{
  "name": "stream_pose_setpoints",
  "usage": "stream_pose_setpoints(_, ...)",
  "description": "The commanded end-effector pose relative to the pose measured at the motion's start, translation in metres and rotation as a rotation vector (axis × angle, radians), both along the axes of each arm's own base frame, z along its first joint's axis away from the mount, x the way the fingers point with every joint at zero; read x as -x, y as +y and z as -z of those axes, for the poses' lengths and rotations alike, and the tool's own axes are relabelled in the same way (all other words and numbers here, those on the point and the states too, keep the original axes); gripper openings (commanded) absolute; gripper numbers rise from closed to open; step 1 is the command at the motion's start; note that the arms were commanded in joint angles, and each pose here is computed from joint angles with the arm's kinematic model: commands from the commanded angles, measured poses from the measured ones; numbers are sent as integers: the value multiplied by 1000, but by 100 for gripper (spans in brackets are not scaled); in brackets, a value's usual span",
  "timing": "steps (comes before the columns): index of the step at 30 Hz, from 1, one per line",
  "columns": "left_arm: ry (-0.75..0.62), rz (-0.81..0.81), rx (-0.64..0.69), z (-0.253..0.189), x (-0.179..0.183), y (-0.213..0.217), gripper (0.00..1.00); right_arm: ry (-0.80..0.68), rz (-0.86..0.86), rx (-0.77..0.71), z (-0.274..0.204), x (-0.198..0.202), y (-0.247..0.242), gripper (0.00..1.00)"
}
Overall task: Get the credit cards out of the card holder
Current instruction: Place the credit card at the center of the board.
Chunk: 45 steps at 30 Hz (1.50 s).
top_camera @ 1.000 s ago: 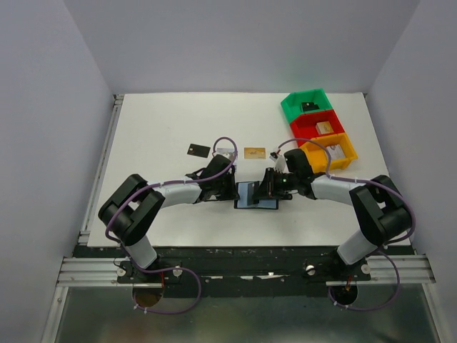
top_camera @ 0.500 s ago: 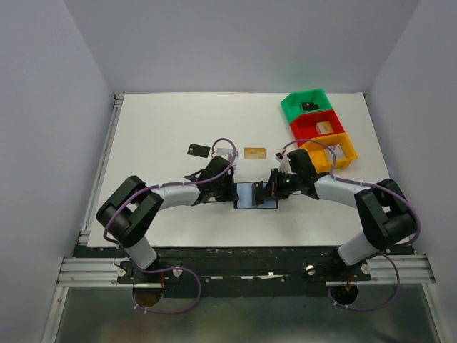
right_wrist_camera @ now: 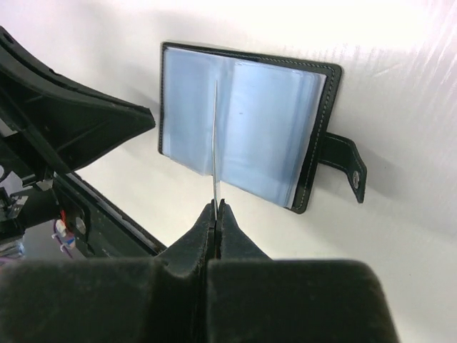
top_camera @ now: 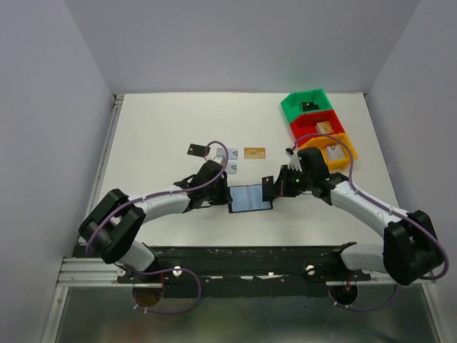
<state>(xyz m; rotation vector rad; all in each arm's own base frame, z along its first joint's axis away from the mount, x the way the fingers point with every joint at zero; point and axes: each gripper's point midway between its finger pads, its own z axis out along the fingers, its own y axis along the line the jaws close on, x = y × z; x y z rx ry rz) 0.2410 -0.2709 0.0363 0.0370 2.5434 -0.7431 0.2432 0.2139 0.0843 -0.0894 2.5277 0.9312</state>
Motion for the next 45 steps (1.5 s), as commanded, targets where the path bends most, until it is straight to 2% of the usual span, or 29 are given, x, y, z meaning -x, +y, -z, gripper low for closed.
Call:
stream_pose_setpoints(1, -161, 18, 71, -55, -12, -5, 29, -121, -63, 50, -36, 0, -9, 0)
stream_pose_setpoints(3, -221, 40, 125, -85, -15, -12, 52, -174, -108, 51, -54, 2, -9, 0)
stream_pose_setpoints(4, -253, 50, 153, -101, -16, -13, 58, -203, -146, 33, -64, 6, -6, 0)
stream_pose_setpoints(9, -437, 49, 234, -172, -8, 6, 72, -266, -440, -149, -109, 50, 31, 0)
stream_pose_setpoints(11, -518, 119, 302, -198, 2, 14, 75, -274, -595, -203, -125, 77, 47, 0)
stream_pose_setpoints(13, -572, 231, 380, -223, 17, 16, 75, -263, -697, -237, -134, 96, 56, 0)
stream_pose_setpoints(18, -642, 535, 497, -263, 67, 18, 75, -239, -816, -323, -150, 120, 65, 0)
stream_pose_setpoints(22, -596, 750, 592, -273, 103, 11, 72, -223, -900, -289, -152, 137, 71, 0)
stream_pose_setpoints(28, -525, 814, 632, -266, 112, 8, 66, -211, -936, -209, -154, 142, 72, 0)
stream_pose_setpoints(39, -493, 884, 652, -258, 125, 6, 57, -233, -960, -181, -161, 138, 78, 0)
stream_pose_setpoints(45, -469, 893, 623, -248, 126, 4, 48, -253, -967, -174, -167, 138, 81, 0)
